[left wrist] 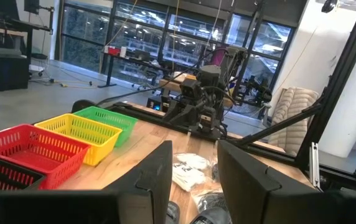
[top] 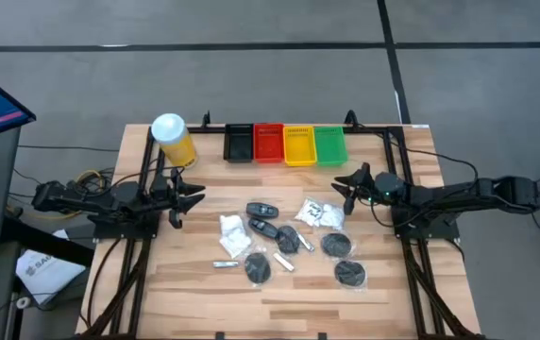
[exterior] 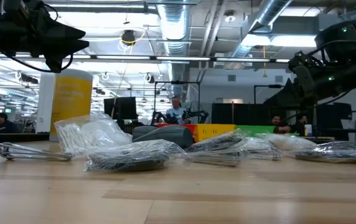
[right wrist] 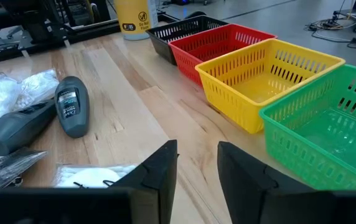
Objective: Pick & Place Travel size toiletries
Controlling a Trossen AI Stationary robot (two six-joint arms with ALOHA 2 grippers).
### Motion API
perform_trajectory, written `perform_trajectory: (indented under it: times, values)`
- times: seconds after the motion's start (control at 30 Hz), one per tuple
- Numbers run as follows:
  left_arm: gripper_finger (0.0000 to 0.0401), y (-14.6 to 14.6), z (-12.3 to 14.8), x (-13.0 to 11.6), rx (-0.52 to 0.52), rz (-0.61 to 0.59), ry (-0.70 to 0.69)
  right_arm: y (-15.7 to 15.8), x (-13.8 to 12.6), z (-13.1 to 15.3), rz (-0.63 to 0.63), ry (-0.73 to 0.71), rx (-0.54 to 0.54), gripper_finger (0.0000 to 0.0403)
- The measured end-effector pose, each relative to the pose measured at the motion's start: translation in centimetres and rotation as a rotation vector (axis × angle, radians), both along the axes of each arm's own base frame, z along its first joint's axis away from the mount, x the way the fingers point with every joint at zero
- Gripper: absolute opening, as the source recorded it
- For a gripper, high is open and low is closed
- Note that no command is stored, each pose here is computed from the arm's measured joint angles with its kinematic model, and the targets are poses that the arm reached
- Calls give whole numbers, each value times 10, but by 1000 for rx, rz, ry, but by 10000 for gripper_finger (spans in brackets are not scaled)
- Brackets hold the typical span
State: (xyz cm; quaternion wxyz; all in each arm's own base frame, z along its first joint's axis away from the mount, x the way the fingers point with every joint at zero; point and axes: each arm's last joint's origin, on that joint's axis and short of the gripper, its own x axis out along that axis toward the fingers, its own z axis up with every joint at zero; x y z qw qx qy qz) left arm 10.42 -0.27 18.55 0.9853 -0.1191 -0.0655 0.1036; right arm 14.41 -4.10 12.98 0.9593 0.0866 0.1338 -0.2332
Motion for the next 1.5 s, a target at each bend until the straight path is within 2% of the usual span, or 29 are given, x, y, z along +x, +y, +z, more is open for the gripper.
perform_trajectory:
  times: [0.37, 0.6, 0.83, 1.0, 1.27, 1.4, 1.5]
  values:
    - [117, -1, -1, 1, -28, -21, 6, 0, 0, 0, 0, 0, 0, 107]
    - [117, -3, -12, 14, -12, -34, 123, 0, 0, 0, -1, 0, 0, 107]
    - [117, -7, -13, 47, 27, -69, 234, 0, 0, 0, 0, -1, -1, 107]
    - [117, -11, -19, 77, 74, -71, 364, 0, 0, 0, 0, -3, -1, 107]
    - [117, -15, -22, 124, 247, -85, 484, 0, 0, 0, -1, -3, -1, 107]
    - [117, -7, -30, 140, 246, -54, 540, 0, 0, 0, 0, -4, -1, 107]
    - [117, 2, -37, 147, 227, -73, 576, 0, 0, 0, -1, -3, -1, 107]
